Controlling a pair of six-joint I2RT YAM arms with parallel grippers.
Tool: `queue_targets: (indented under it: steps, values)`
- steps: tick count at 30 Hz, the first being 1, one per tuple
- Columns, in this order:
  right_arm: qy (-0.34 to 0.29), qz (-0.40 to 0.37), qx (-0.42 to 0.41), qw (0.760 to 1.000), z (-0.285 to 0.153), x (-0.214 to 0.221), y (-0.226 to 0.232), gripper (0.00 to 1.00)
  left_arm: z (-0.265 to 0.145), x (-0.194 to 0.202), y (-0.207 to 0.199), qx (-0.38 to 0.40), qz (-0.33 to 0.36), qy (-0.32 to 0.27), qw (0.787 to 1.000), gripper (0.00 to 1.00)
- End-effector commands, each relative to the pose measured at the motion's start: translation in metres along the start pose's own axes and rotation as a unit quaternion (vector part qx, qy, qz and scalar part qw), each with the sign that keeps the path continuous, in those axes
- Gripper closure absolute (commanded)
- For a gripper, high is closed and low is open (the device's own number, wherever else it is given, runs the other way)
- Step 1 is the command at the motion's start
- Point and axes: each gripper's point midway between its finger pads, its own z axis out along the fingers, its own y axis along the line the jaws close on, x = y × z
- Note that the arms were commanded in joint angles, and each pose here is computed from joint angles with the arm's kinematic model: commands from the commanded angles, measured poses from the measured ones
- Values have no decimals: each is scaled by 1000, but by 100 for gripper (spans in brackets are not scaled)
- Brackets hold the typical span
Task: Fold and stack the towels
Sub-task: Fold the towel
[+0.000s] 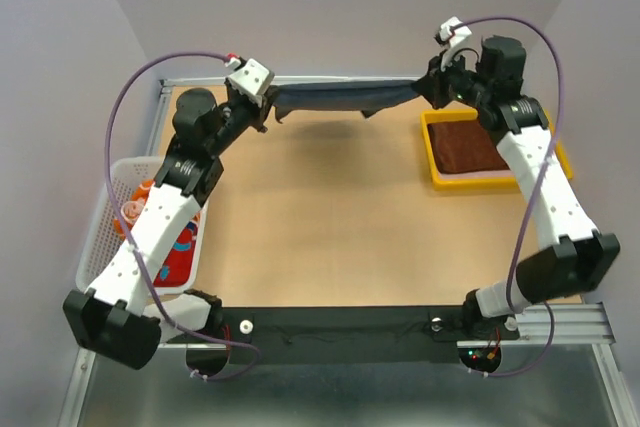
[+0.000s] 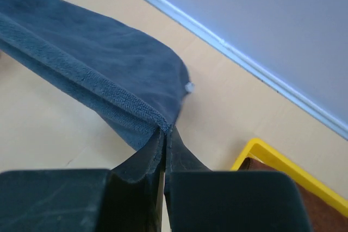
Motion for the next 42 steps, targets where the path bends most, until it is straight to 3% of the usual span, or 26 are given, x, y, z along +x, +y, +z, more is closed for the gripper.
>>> queue_targets:
  steps: [1, 9, 13, 16, 20, 23, 26, 29, 36, 42]
  values:
    - [-11, 0, -11, 1000, -36, 4, 22, 100, -25, 3, -14, -40, -4, -7, 999, 100]
    - [-79, -13, -67, 995, -115, -6, 85, 99, -104, -40, -55, -34, -43, -94, 994, 100]
    - [-96, -16, -66, 993, -129, -15, 91, 100, -108, -40, -63, -14, -61, -85, 994, 100]
    - [-79, -4, -70, 994, -115, -9, 86, 100, -90, -20, -60, -30, -82, -49, 995, 100]
    - [-17, 20, -61, 998, -74, 31, 66, 99, -53, 41, -53, -69, -113, 36, 990, 100]
    - [41, 41, -51, 997, -34, 75, 47, 100, -16, 115, -53, -85, -125, 121, 981, 100]
    - [84, 52, -40, 994, 4, 113, 29, 99, 6, 152, -38, -109, -133, 156, 973, 100]
    - [103, 57, -31, 993, 43, 142, 10, 100, 35, 213, -19, -122, -133, 222, 958, 100]
    - [121, 45, -24, 991, 93, 166, -16, 99, 71, 233, 12, -125, -99, 237, 958, 100]
    - [122, 30, -20, 992, 91, 168, -18, 100, 68, 221, -4, -81, -104, 223, 966, 100]
